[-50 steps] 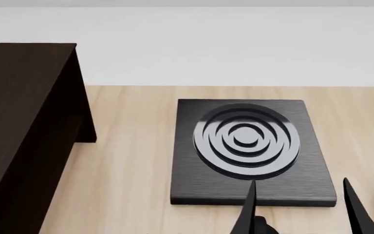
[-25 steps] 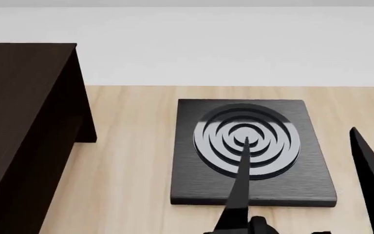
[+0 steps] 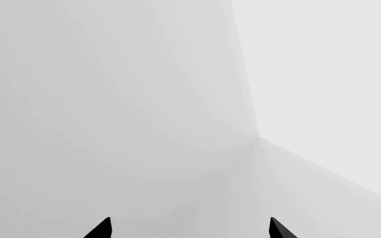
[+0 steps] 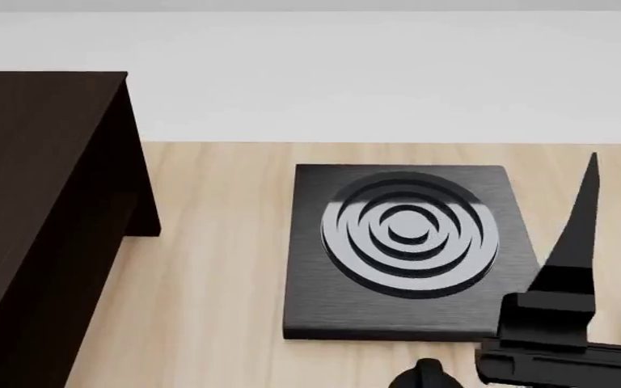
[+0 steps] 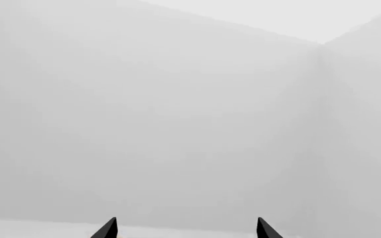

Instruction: Put the frying pan under the cabinet shelf.

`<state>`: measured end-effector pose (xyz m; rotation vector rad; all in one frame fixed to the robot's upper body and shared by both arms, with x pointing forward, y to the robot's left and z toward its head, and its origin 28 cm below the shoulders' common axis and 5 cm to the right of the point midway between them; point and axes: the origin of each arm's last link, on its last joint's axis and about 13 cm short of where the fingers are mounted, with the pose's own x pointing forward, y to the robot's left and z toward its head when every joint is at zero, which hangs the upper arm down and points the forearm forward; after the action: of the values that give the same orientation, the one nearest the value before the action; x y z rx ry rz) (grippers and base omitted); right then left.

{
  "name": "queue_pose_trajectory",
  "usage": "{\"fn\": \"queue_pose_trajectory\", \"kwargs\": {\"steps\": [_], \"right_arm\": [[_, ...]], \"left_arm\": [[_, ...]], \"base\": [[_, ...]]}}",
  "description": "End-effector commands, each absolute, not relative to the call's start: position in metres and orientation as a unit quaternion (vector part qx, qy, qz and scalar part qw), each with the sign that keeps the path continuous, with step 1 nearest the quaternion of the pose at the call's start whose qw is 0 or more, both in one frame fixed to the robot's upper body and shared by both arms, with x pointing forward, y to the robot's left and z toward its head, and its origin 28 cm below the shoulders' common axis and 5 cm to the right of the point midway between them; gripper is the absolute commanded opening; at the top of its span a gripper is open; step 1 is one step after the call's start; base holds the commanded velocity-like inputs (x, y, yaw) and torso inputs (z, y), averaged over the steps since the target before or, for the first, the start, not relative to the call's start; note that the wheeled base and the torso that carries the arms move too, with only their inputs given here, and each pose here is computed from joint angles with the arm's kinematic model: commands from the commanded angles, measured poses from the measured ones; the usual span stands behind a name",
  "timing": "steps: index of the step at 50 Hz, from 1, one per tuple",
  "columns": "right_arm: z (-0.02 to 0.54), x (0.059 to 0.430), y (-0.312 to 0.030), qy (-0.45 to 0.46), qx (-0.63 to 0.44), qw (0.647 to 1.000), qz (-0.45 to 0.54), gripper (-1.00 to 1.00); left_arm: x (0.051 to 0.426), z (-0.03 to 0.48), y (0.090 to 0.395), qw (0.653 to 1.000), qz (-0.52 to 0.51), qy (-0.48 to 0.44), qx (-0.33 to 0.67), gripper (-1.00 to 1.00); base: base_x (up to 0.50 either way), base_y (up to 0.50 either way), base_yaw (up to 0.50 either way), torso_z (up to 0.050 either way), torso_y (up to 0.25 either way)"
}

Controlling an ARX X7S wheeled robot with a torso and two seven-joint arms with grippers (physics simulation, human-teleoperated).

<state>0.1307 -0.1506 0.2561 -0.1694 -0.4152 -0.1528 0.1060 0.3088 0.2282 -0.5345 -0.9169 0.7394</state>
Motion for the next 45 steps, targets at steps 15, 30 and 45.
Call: {"fn": "queue_pose_trajectory", "kwargs": {"steps": [15,30,45], "right_arm": [[0.244,0.145,-0.174,-0.128,-0.057,0.969,-0.206,1.0],[0.213,0.159,-0.199,-0.075,-0.032,0.969,-0.235,1.0],[0.182,0.157,-0.22,-0.006,-0.033,0.966,-0.255,1.0]], "left_arm": [[0.106,0.228,0.308,0.801,0.343,-0.424,-0.247,1.0],[0.106,0.228,0.308,0.802,0.343,-0.424,-0.244,1.0],[0.106,0.228,0.308,0.803,0.342,-0.423,-0.243,1.0]], "base": [[0.0,0.0,0.0,0.0,0.0],[0.0,0.0,0.0,0.0,0.0],[0.0,0.0,0.0,0.0,0.0]]}}
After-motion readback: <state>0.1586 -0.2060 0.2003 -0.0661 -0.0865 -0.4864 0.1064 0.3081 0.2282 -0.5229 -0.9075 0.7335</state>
